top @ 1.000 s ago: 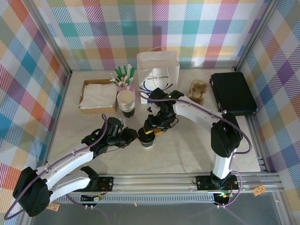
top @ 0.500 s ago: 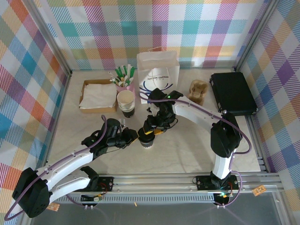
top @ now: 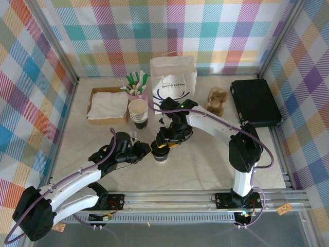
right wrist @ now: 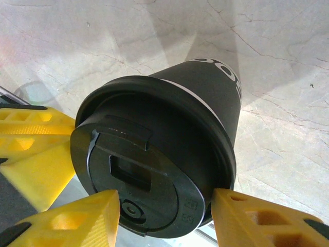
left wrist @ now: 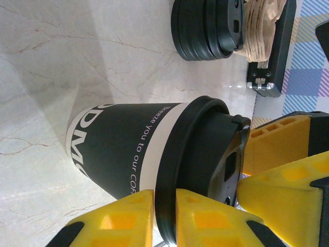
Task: Pack the takeout coffee
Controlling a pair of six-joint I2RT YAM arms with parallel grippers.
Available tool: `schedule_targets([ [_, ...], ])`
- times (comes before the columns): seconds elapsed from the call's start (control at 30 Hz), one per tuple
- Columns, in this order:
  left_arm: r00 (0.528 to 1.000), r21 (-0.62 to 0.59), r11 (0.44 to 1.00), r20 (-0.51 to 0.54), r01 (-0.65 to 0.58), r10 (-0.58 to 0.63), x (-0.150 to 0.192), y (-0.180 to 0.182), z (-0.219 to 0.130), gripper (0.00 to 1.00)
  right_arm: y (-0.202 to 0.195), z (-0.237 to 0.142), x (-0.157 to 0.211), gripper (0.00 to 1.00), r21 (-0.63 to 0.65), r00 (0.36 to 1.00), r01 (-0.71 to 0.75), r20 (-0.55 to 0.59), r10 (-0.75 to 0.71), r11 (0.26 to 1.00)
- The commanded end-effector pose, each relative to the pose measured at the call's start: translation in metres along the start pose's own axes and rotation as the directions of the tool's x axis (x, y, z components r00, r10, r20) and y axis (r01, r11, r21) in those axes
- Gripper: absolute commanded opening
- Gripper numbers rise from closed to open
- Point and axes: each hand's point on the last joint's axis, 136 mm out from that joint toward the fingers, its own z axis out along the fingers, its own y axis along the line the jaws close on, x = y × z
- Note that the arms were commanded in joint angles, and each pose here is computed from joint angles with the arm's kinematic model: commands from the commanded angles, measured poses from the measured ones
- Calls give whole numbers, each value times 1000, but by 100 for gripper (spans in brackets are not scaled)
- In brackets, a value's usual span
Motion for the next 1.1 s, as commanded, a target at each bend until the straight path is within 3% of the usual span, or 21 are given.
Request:
schedule_targets([
  [0.0,995,-208,976,-58,64,-77,20,64,2,17,-11,15,9,51,68,998,10,-59,-6,998],
  [0.47,993,-232,970,-78,71,-91,27,78,5,16,-9,17,15,52,144,996,77,-63,-68,987],
  [0.77,1000,-150,989,-22,13,-17,11,42,-7,19,6,-1,4,52,133,994,110,13,-113,985],
  [1.07,999,-144,990,-52,-8,0,10,30,-5,22,9,-9,0,54,133,992,110,53,-118,985],
])
